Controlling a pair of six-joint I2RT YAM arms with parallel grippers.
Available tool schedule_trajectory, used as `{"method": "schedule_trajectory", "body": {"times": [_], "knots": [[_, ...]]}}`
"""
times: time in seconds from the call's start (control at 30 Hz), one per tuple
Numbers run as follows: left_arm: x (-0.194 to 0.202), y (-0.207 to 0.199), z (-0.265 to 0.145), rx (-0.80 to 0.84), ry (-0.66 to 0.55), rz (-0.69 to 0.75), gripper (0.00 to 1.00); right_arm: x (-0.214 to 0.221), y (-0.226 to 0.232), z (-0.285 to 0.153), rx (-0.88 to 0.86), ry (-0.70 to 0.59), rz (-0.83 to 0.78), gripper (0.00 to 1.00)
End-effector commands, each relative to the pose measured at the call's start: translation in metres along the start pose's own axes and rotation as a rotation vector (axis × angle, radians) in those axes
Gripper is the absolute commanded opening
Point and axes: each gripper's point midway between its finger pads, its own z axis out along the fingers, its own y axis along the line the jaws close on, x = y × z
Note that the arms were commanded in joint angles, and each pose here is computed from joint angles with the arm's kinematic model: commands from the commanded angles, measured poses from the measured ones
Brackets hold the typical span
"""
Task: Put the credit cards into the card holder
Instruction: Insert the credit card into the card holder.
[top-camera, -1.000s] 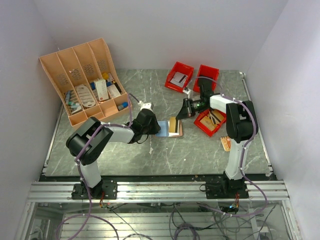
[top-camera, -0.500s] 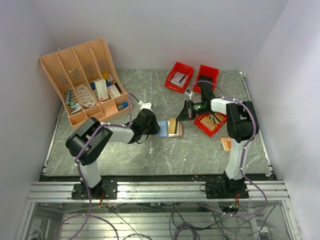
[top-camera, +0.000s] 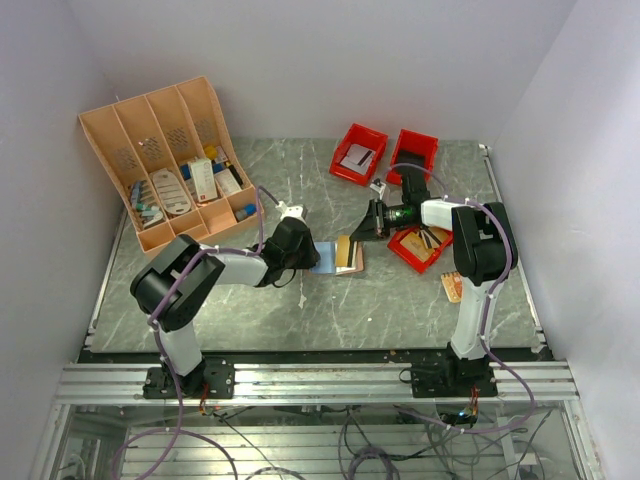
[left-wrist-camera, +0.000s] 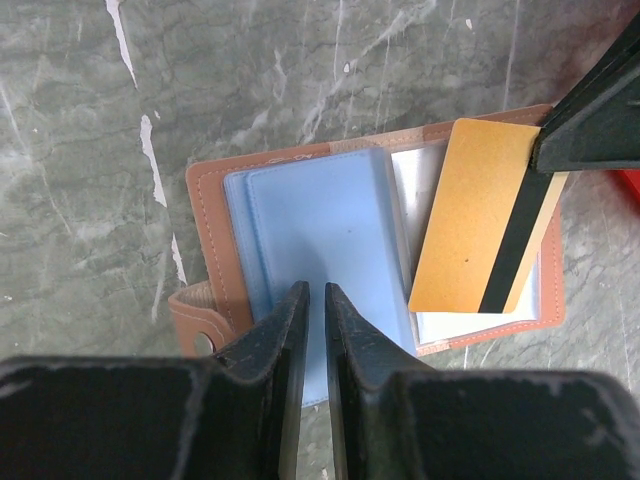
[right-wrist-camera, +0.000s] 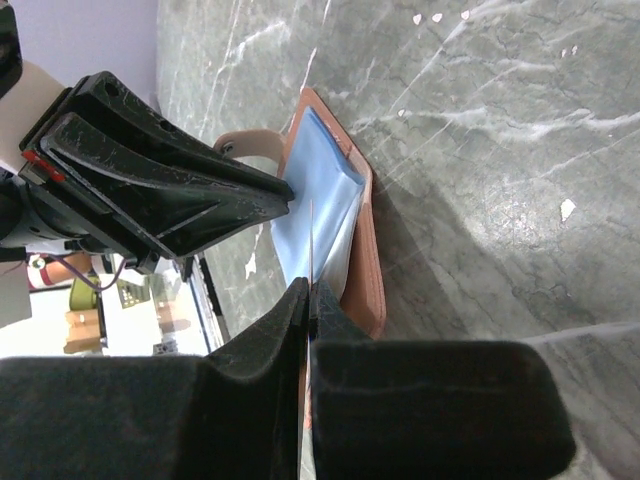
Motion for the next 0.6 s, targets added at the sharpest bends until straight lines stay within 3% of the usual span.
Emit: {"method": "schedule_trajectory", "body": {"times": [0.0, 0.57], "knots": [[0.0090, 0.0159, -0.0060, -0.060, 0.040, 0.033, 0.24, -0.0039, 0.0087, -0.0037, -0.021, -0.018, -0.012, 0.00], [0.0089, 0.0130, -0.0064, -0.048, 0.044, 0.028, 0.25, -0.0029, 0.0023, -0.0026, 0.027, -0.079, 0.081, 0.00]]}}
